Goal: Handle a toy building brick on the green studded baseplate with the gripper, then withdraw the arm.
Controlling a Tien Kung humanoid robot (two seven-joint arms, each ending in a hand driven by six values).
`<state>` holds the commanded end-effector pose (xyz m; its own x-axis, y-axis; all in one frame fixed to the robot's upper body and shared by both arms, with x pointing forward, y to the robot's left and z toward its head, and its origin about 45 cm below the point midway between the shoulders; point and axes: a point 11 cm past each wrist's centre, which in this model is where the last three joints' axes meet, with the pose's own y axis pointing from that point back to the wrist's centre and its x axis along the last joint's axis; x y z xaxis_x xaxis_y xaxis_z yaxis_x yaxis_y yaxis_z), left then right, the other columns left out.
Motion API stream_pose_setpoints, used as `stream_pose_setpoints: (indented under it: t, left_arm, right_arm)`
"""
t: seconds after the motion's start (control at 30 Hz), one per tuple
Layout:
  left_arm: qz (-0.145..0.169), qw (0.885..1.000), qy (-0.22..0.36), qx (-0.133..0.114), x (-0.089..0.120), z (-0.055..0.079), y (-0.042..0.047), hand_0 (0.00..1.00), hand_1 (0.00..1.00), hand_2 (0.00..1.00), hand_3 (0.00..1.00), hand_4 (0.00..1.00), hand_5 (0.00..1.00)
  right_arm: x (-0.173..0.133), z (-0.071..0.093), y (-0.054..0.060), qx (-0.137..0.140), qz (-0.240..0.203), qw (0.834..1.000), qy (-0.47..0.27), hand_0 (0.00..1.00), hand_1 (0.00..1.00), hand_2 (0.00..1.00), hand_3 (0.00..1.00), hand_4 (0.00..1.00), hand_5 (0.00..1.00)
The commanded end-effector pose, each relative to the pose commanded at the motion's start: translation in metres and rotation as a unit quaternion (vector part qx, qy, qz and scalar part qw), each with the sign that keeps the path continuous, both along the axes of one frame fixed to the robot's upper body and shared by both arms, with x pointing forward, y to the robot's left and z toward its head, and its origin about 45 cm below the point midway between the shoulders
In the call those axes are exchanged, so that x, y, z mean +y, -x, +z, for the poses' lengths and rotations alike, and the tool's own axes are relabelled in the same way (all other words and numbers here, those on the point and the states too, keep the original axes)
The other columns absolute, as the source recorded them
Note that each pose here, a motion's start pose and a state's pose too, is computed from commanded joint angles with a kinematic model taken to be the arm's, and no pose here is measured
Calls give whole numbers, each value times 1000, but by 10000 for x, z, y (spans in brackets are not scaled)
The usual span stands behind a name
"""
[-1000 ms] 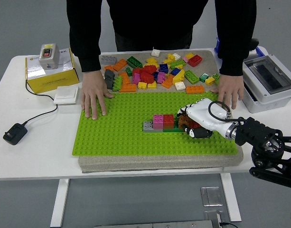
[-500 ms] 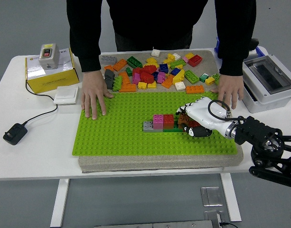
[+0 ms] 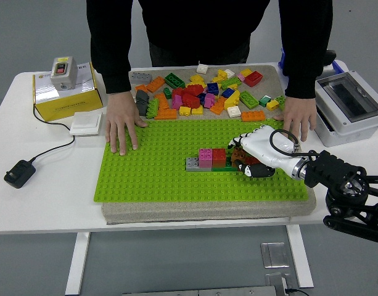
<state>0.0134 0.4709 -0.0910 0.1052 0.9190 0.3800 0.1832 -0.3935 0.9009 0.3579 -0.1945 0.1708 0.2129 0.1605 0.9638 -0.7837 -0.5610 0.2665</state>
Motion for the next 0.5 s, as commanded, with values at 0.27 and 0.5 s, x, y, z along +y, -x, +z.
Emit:
stream_pose_setpoints:
  t: [0.27, 0.5]
  left_arm:
    - [-1, 1000, -1, -1, -2, -1, -6, 675, 642, 571, 620, 119, 700]
    - [-1, 1000, -2, -1, 0, -1, -4, 671, 641, 567, 617, 116, 701]
  right_arm:
    - [-9, 1, -11, -1, -2, 1000, 2, 123, 174, 684, 762, 532, 365]
    - [-15, -2, -14, 0, -4, 1000, 3, 124, 176, 721, 810, 534, 362]
